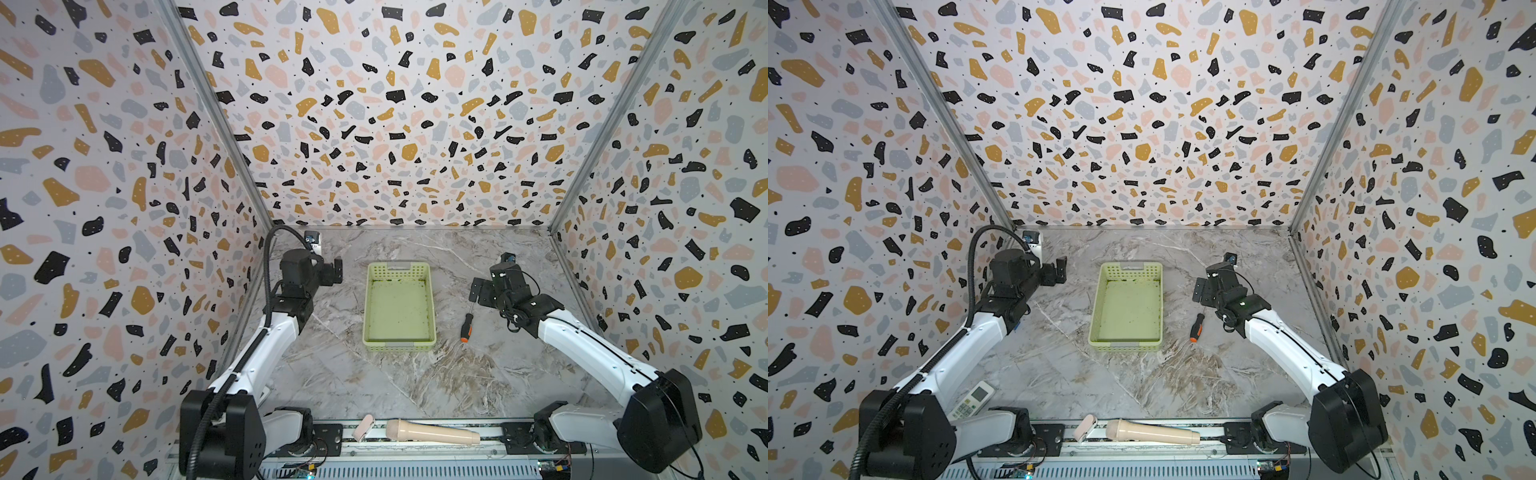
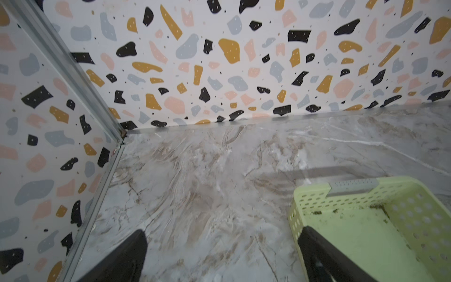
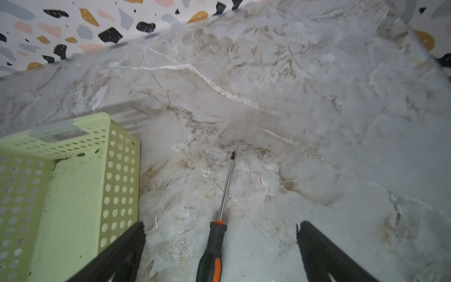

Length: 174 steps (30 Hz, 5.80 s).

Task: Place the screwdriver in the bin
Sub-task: 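Reach the right gripper toward the black-and-orange screwdriver handle while the left arm rises, then lower the right gripper and close it on the screwdriver handle, then lift the screwdriver with the right gripper and carry it over the green basket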

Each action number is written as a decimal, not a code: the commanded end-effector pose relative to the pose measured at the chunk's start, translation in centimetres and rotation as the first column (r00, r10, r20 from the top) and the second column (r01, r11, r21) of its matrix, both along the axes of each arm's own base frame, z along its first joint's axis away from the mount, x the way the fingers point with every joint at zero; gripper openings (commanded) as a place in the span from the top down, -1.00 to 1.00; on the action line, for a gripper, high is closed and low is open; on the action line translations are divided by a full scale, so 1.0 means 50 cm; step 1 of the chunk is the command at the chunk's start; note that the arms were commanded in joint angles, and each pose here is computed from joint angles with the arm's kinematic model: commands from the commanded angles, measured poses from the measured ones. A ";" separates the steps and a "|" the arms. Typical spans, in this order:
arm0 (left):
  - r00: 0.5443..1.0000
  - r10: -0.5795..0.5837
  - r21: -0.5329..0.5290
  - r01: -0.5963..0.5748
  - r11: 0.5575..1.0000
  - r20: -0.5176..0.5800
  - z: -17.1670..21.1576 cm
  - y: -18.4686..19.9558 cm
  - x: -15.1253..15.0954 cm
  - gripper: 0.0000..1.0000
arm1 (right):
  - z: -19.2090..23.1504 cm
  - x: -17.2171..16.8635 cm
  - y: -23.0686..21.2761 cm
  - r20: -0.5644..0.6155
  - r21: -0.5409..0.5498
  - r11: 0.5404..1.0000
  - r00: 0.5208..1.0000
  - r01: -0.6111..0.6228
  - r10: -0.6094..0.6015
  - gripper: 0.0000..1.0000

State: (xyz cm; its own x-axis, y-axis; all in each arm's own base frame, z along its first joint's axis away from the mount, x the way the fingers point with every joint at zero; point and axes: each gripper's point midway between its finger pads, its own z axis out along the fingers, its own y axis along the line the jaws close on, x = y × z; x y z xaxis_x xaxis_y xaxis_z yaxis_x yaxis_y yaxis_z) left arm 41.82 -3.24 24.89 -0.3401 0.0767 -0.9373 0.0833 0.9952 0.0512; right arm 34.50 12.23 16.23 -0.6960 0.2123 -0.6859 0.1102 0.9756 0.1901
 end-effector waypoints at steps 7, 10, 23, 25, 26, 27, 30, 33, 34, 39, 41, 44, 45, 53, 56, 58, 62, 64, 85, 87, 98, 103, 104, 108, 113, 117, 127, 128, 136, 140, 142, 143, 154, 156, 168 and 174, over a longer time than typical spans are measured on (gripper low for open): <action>0.994 -0.071 -0.028 0.073 0.997 0.079 0.033 -0.037 0.029 -0.99 | -0.083 -0.006 0.034 -0.245 -0.012 1.000 0.969 -0.004 0.001 -0.89; 0.995 -0.076 -0.021 0.078 0.997 0.064 0.034 -0.038 0.035 -0.99 | -0.113 -0.008 0.053 -0.291 0.003 1.000 0.956 -0.031 0.030 -0.88; 0.996 -0.062 -0.022 0.063 0.998 0.060 0.032 -0.034 0.036 -0.99 | -0.192 -0.063 0.095 -0.395 0.024 0.998 0.917 -0.053 0.058 -0.87; 0.996 -0.067 -0.025 0.069 0.997 0.061 0.033 -0.036 0.036 -0.99 | -0.202 -0.075 0.094 -0.414 0.023 0.999 0.909 -0.044 0.049 -0.85; 0.996 -0.069 -0.027 0.070 0.997 0.063 0.035 -0.037 0.036 -0.99 | -0.205 -0.080 0.095 -0.419 0.023 0.999 0.907 -0.040 0.046 -0.83; 0.996 -0.069 -0.028 0.071 0.997 0.064 0.036 -0.038 0.036 -0.99 | -0.209 -0.084 0.094 -0.423 0.019 0.999 0.905 -0.038 0.042 -0.82; 0.995 -0.064 -0.030 0.066 0.997 0.070 0.041 -0.035 0.033 -0.99 | -0.219 -0.095 0.091 -0.439 0.012 0.999 0.898 -0.035 0.037 -0.76; 0.996 -0.057 -0.031 0.059 0.998 0.072 0.040 -0.033 0.029 -0.99 | -0.230 -0.102 0.085 -0.451 0.005 0.999 0.892 -0.034 0.033 -0.69; 0.996 -0.056 -0.033 0.058 0.998 0.071 0.039 -0.033 0.027 -0.99 | -0.232 -0.103 0.084 -0.451 0.003 0.999 0.892 -0.034 0.032 -0.67; 0.996 -0.055 -0.033 0.058 0.998 0.072 0.039 -0.034 0.021 -0.99 | -0.240 -0.102 0.081 -0.452 0.002 0.999 0.891 -0.035 0.032 -0.52; 0.996 -0.048 -0.031 0.051 0.998 0.073 0.040 -0.032 0.021 -0.99 | -0.244 -0.100 0.083 -0.456 0.006 0.999 0.889 -0.036 0.035 -0.46; 0.997 -0.045 -0.027 0.047 0.999 0.070 0.037 -0.030 0.022 -0.99 | -0.249 -0.098 0.083 -0.459 0.001 0.999 0.888 -0.038 0.034 -0.35; 0.997 -0.043 -0.026 0.045 0.999 0.069 0.037 -0.030 0.023 -0.99 | -0.249 -0.097 0.082 -0.457 -0.001 0.999 0.889 -0.038 0.033 -0.31; 0.997 -0.034 -0.021 0.036 0.999 0.065 0.036 -0.026 0.025 -0.99 | -0.258 -0.096 0.077 -0.464 -0.004 0.999 0.885 -0.041 0.034 -0.12; 0.997 -0.035 -0.021 0.036 0.999 0.064 0.035 -0.027 0.026 -0.99 | -0.263 -0.098 0.078 -0.469 -0.005 0.999 0.882 -0.044 0.036 -0.07; 0.998 -0.030 -0.021 0.031 0.999 0.062 0.034 -0.025 0.027 -0.99 | -0.268 -0.099 0.077 -0.475 -0.004 0.999 0.879 -0.043 0.036 -0.05; 0.998 -0.024 -0.019 0.026 0.999 0.059 0.033 -0.023 0.029 -0.99 | -0.273 -0.100 0.074 -0.475 -0.003 0.999 0.879 -0.039 0.033 0.02; 0.998 -0.025 -0.018 0.026 1.000 0.057 0.033 -0.023 0.029 -0.99 | -0.273 -0.100 0.074 -0.473 -0.004 0.999 0.881 -0.040 0.033 0.06; 0.999 -0.003 -0.010 0.003 1.000 0.036 0.023 -0.016 0.035 -0.99 | -0.211 -0.073 0.064 -0.417 -0.068 0.994 0.908 -0.080 0.044 0.36; 0.999 -0.002 -0.010 0.002 1.000 0.036 0.023 -0.016 0.035 -0.99 | -0.200 -0.067 0.063 -0.404 -0.076 0.994 0.914 -0.083 0.045 0.36; 0.999 -0.001 -0.014 0.002 1.000 0.032 0.022 -0.016 0.036 -0.99 | -0.178 -0.061 0.057 -0.380 -0.097 0.991 0.924 -0.090 0.047 0.37; 1.000 0.002 -0.011 -0.002 1.000 0.029 0.021 -0.015 0.036 -0.99 | -0.176 -0.063 0.058 -0.371 -0.095 0.991 0.927 -0.093 0.051 0.37; 1.000 0.003 -0.011 -0.003 1.000 0.029 0.020 -0.014 0.036 -0.99 | -0.175 -0.063 0.059 -0.371 -0.095 0.991 0.927 -0.095 0.053 0.37; 1.000 0.003 -0.012 -0.003 1.000 0.028 0.019 -0.015 0.037 -0.99 | -0.168 -0.065 0.061 -0.360 -0.098 0.990 0.931 -0.106 0.064 0.38; 1.000 -0.001 -0.018 0.001 1.000 0.023 0.016 -0.017 0.038 -0.99 | -0.141 -0.061 0.059 -0.333 -0.126 0.985 0.940 -0.120 0.072 0.41; 1.000 -0.001 -0.017 0.001 1.000 0.016 0.012 -0.017 0.039 -0.99 | -0.107 -0.051 0.067 -0.301 -0.149 0.979 0.950 -0.138 0.088 0.42; 1.000 0.005 -0.011 -0.004 1.000 0.020 0.017 -0.014 0.035 -0.99 | -0.003 -0.017 0.150 -0.217 -0.143 0.968 0.961 -0.206 0.173 0.42; 1.000 0.005 -0.011 -0.005 1.000 0.021 0.018 -0.014 0.035 -0.99 | 0.005 -0.014 0.161 -0.211 -0.139 0.967 0.960 -0.214 0.182 0.42; 1.000 0.007 -0.009 -0.006 1.000 0.023 0.020 -0.013 0.034 -0.99 | 0.028 -0.010 0.285 -0.185 -0.090 0.946 0.939 -0.311 0.291 0.42; 1.000 0.006 -0.010 -0.005 1.000 0.025 0.022 -0.013 0.034 -0.99 | 0.006 -0.014 0.348 -0.200 -0.058 0.931 0.918 -0.359 0.342 0.42; 1.000 0.007 -0.008 -0.007 1.000 0.026 0.023 -0.012 0.034 -0.99 | -0.005 -0.013 0.379 -0.205 -0.046 0.924 0.909 -0.380 0.364 0.42; 1.000 0.007 -0.008 -0.007 1.000 0.029 0.025 -0.012 0.033 -0.99 | -0.009 -0.013 0.392 -0.207 -0.041 0.920 0.904 -0.390 0.374 0.42; 0.999 0.012 0.002 -0.012 1.000 0.035 0.030 -0.009 0.032 -0.99 | -0.095 -0.001 0.486 -0.263 -0.019 0.890 0.861 -0.455 0.435 0.42; 0.999 0.014 0.002 -0.014 1.000 0.036 0.032 -0.009 0.032 -0.99 | -0.113 0.000 0.491 -0.277 -0.018 0.889 0.857 -0.458 0.435 0.42; 0.999 0.017 0.010 -0.017 1.000 0.043 0.038 -0.006 0.028 -0.99 | -0.172 -0.007 0.508 -0.327 -0.007 0.883 0.835 -0.470 0.442 0.38; 0.999 0.017 0.016 -0.017 1.000 0.043 0.038 -0.006 0.028 -0.99 | -0.184 -0.012 0.514 -0.339 -0.003 0.879 0.828 -0.476 0.447 0.37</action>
